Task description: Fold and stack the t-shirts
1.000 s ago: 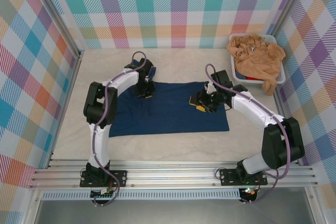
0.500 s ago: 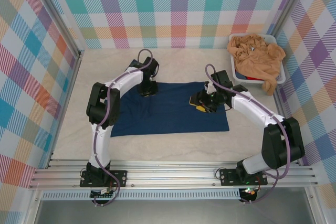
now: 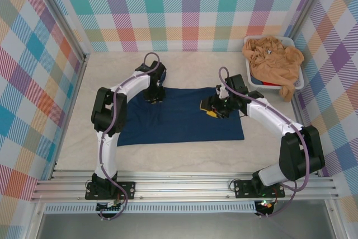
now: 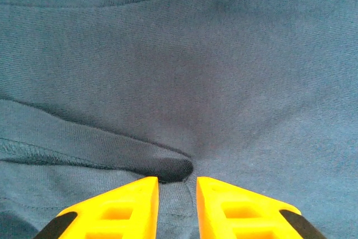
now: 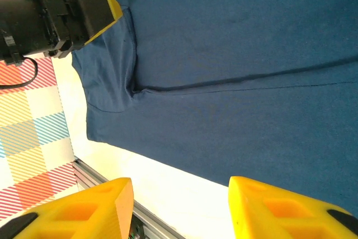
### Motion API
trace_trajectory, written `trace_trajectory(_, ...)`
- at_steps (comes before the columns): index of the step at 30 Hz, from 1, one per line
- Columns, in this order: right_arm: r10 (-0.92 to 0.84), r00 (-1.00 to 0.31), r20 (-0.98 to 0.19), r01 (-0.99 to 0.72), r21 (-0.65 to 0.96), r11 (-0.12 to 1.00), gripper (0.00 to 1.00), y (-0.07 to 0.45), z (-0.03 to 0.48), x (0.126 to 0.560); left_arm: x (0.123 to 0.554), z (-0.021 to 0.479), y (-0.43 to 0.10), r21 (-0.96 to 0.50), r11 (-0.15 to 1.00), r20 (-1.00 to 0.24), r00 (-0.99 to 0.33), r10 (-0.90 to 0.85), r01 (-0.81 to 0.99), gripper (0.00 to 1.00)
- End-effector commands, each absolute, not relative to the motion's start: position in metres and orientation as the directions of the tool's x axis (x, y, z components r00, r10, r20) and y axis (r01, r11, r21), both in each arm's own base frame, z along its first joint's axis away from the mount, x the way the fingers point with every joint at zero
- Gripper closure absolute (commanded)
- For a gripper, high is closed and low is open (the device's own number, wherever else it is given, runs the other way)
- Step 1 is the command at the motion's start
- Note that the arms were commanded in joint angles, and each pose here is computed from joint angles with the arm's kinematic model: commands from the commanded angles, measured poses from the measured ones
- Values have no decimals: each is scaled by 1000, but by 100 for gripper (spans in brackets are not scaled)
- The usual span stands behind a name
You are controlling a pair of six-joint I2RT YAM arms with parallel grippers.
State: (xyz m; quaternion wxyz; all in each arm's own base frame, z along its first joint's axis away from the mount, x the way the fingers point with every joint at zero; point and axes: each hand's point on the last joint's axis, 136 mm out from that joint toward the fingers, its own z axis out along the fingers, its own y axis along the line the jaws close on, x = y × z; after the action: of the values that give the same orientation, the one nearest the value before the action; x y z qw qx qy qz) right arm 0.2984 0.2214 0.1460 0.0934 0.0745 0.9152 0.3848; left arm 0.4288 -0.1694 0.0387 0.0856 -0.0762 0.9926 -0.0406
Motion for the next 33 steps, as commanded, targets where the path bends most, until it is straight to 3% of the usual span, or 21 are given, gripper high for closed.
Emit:
trace_trajectory(1, 190, -972, -140, 24, 742, 670, 52, 226, 156, 296, 424, 37, -166, -70, 988, -137, -980, -143, -134, 76)
trace_trajectory(9, 192, -972, -139, 26, 744, 668, 52, 227, 156, 299, 421, 26, -170, -65, 989, -115, -984, -139, -132, 76)
trace_trajectory(19, 192, -972, -137, 29, 738, 674, 52, 226, 154, 297, 430, 34, -180, -82, 991, -151, -982, -114, -103, 100)
trace_trajectory(33, 188, -974, -125, 34, 741, 670, 52, 227, 151, 298, 416, 57, -193, 16, 1000, -191, -981, 23, 20, 100)
